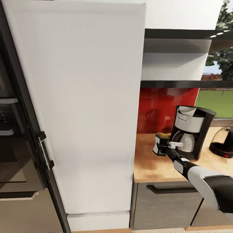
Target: Set up a coffee station on the kitchen countertop: keep the coffee maker on the countertop, move the bottle of coffee from the kitchen shelf to the counter next to the coffee maker, place a paper coffee filter on top of the coffee maker, put the saucer next to the coffee maker with the coffee cup on the saucer, and place the electric kettle next to the coffee maker.
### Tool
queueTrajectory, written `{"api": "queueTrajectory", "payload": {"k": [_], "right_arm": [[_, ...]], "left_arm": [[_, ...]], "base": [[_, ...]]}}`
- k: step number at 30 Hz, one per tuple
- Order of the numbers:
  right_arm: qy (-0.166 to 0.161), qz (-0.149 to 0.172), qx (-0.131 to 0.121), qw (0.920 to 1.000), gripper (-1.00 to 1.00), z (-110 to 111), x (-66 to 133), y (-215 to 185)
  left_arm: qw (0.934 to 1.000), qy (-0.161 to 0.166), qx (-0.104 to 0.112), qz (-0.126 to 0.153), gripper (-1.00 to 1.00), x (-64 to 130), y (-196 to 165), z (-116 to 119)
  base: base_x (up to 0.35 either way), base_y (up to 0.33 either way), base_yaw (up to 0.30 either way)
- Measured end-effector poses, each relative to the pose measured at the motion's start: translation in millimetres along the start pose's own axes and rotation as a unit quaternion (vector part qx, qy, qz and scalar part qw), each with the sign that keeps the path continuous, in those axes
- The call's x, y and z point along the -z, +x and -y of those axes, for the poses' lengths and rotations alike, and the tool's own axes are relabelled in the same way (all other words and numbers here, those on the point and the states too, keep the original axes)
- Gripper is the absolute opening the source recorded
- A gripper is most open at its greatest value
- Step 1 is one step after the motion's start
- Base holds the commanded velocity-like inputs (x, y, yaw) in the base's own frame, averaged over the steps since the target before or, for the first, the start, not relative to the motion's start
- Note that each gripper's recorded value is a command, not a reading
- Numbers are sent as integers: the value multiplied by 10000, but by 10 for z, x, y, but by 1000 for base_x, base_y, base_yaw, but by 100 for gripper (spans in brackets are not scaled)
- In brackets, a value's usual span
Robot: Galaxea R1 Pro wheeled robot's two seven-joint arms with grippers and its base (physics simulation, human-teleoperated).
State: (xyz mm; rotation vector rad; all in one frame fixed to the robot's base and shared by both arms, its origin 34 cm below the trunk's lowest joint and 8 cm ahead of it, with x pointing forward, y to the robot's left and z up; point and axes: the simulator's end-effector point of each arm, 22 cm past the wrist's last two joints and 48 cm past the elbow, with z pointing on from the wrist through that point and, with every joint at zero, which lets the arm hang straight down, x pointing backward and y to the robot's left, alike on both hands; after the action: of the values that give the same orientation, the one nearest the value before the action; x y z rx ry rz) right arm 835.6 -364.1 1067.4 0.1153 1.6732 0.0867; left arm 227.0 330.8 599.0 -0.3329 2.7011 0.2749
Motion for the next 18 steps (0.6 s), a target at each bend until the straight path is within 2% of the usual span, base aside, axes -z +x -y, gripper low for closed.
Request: {"api": "queueTrajectory", "payload": {"k": [18], "right_arm": [[18,-140,2,9999,-100,48,-115,385]], "left_arm": [[9999,-24,-33,-142,100,-178,150,17]], "base": [[0,0,-2]]}}
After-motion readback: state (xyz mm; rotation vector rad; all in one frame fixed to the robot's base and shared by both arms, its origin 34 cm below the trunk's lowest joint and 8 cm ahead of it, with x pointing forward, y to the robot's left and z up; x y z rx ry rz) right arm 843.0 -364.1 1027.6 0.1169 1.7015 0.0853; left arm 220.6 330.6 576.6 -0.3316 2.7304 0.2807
